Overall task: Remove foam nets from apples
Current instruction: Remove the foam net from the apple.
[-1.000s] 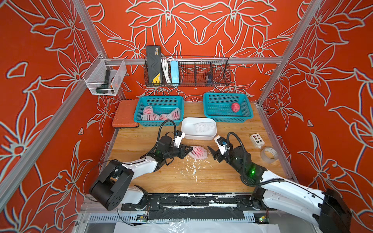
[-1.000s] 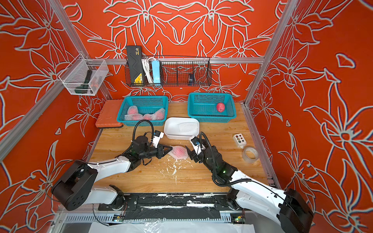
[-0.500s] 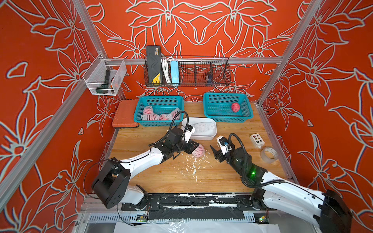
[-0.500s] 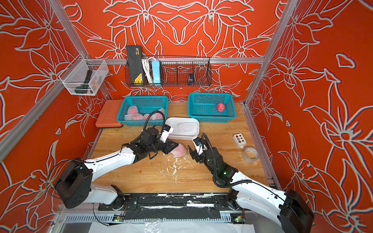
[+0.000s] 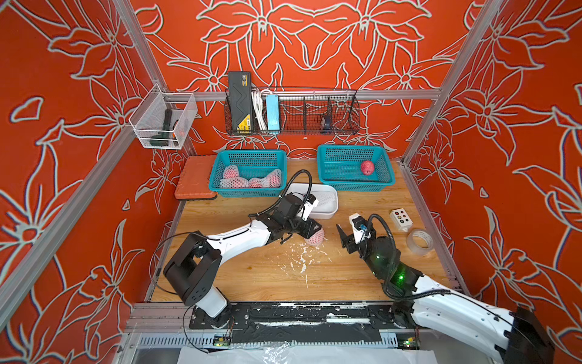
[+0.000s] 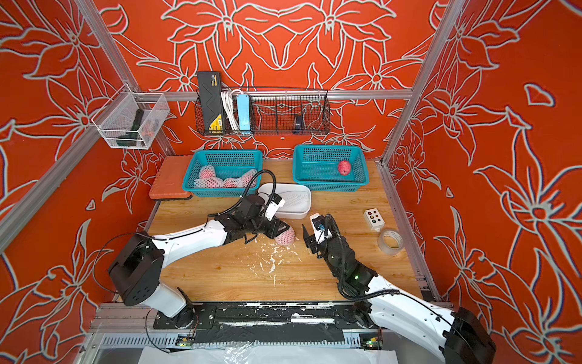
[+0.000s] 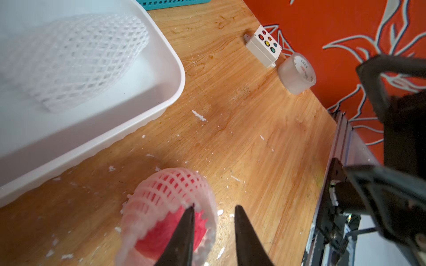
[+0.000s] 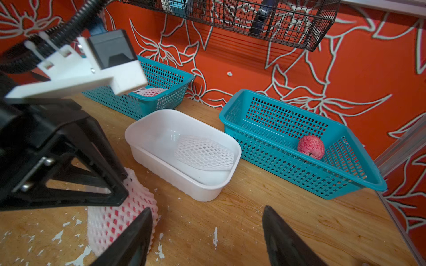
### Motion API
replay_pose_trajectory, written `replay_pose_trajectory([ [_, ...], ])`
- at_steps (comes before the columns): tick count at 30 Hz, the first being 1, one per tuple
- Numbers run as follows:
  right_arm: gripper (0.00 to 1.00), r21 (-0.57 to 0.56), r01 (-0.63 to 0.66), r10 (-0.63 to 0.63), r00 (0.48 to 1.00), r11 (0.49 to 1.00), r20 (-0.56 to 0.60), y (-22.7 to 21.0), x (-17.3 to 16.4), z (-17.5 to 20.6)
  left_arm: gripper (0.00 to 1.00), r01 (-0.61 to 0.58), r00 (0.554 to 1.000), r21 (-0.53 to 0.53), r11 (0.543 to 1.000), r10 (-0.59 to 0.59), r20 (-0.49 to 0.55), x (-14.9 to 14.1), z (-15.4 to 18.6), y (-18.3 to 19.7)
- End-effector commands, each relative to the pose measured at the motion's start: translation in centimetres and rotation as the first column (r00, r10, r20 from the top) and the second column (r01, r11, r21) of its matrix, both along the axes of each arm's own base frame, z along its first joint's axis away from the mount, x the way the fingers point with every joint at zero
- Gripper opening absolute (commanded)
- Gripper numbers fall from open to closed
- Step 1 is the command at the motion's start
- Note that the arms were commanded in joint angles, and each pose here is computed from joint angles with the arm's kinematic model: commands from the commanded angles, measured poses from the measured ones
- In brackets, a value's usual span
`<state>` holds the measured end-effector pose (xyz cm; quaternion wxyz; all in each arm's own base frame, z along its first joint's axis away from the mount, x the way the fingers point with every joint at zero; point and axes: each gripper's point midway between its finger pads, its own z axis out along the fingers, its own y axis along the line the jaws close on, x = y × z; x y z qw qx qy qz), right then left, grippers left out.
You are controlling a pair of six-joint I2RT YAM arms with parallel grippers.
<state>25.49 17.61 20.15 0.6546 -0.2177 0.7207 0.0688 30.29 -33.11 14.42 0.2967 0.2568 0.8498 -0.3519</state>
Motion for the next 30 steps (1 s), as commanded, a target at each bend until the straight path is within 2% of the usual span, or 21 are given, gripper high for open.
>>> replay_pose_trajectory([
  [1,0.75,0.036,0.049,-0.05,0.999,0.998,0.014,-0.9,0.4,0.6,0.33,0.046,0.999,0.015,0.999,-0.046,0.017,-0.3,0.4,-1.1],
  [6,0.75,0.049,0.051,-0.052,0.998,0.998,0.018,-1.1,0.2,0.7,0.42,0.059,0.998,0.008,0.998,-0.059,0.02,-0.4,0.6,-1.6],
  [10,0.75,0.056,0.05,-0.051,0.999,0.997,0.017,-1.1,0.3,0.7,0.49,0.057,0.997,-0.009,0.998,-0.057,0.054,-0.3,2.2,-1.8],
  [15,0.75,0.055,0.046,-0.047,0.999,0.997,0.01,-1.0,0.3,0.5,0.55,0.021,0.987,-0.059,0.998,-0.011,0.161,0.1,5.9,-1.2],
  [18,0.75,0.058,0.046,-0.047,0.999,0.997,0.01,-1.0,0.3,0.6,0.67,-0.04,0.97,-0.101,0.994,0.063,0.237,0.4,8.0,0.1],
  [20,0.75,0.058,0.048,-0.049,0.999,0.997,0.01,-1.1,0.4,0.5,0.71,-0.062,0.954,-0.138,0.988,0.099,0.282,-0.1,8.8,1.1],
  [22,0.75,0.059,0.049,-0.049,0.999,0.997,0.01,-1.1,0.4,0.5,0.81,-0.107,0.94,-0.162,0.981,0.153,0.306,-0.3,8.7,2.4],
  [24,0.75,0.062,0.047,-0.048,0.999,0.997,0.007,-1.1,0.4,0.4,0.97,-0.162,0.929,-0.187,0.969,0.214,0.302,-0.6,7.7,4.1],
  [28,0.75,0.062,0.04,-0.04,0.999,0.997,0.006,-0.8,0.4,0.4,0.97,-0.198,0.945,-0.237,0.951,0.249,0.21,-0.8,5.2,5.8],
  [30,0.75,0.062,0.037,-0.037,0.999,0.997,0.001,-0.8,0.5,0.3,0.97,-0.188,0.951,-0.232,0.954,0.236,0.2,-0.9,4.2,5.7],
])
